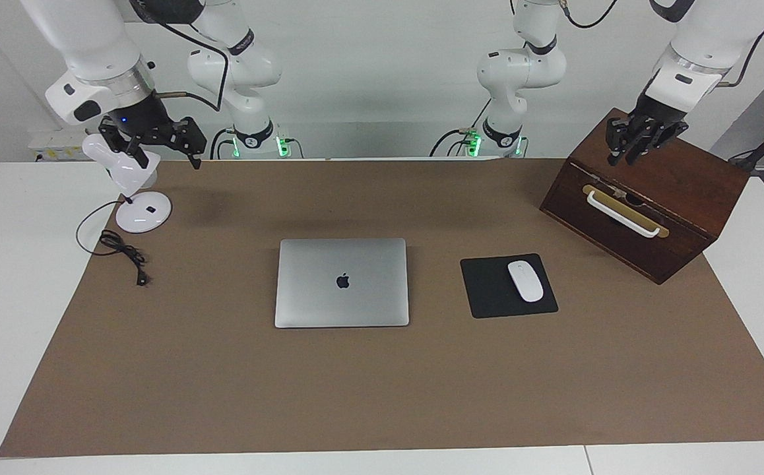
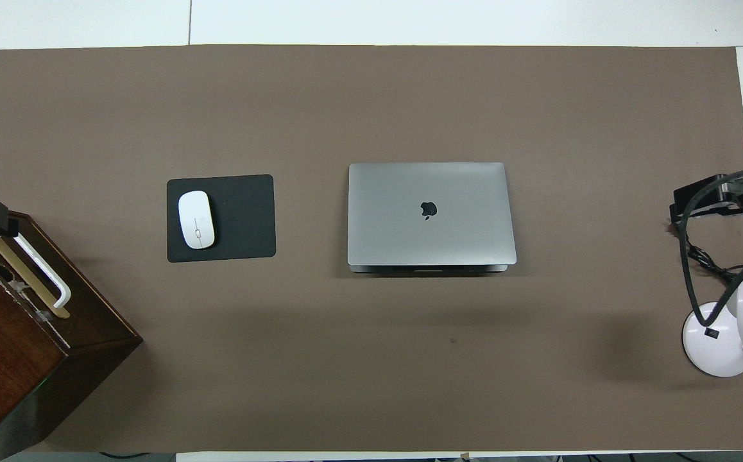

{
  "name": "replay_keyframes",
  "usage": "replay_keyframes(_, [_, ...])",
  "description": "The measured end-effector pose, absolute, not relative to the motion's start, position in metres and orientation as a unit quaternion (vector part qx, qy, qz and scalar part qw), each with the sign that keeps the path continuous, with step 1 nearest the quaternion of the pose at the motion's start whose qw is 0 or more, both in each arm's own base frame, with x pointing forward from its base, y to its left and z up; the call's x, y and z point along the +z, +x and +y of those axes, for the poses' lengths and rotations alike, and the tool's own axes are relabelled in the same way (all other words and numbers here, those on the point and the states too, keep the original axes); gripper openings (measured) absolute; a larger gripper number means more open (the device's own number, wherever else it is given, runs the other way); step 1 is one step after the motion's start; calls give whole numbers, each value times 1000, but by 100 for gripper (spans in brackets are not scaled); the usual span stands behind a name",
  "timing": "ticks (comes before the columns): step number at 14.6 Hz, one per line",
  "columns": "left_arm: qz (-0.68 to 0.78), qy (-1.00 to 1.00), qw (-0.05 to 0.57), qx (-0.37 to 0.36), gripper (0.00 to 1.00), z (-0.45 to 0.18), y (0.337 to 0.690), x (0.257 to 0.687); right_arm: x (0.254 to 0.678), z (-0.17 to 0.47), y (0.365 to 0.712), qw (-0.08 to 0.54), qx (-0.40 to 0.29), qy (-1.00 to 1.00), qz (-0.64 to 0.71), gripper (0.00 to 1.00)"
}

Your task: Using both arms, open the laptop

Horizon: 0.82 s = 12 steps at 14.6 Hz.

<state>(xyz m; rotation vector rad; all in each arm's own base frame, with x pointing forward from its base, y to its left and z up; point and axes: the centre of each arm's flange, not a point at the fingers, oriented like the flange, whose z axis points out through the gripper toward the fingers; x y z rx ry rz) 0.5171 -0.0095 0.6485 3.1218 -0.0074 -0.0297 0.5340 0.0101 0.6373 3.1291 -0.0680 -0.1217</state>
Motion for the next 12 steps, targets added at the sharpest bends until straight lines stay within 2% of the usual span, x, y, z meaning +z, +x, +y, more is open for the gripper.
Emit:
replay_keyframes(2, [-2, 1000, 10, -6, 1, -8, 518, 649, 637, 11, 534, 5, -40, 999, -21, 100])
replay_keyframes(9, [-16, 999, 21, 31, 1, -12, 526, 653, 635, 19, 533, 5, -43, 999, -13, 100])
replay_keyframes(12, [-26, 998, 37, 36, 1, -15, 524, 633, 633, 20, 533, 5, -45, 999, -13, 100])
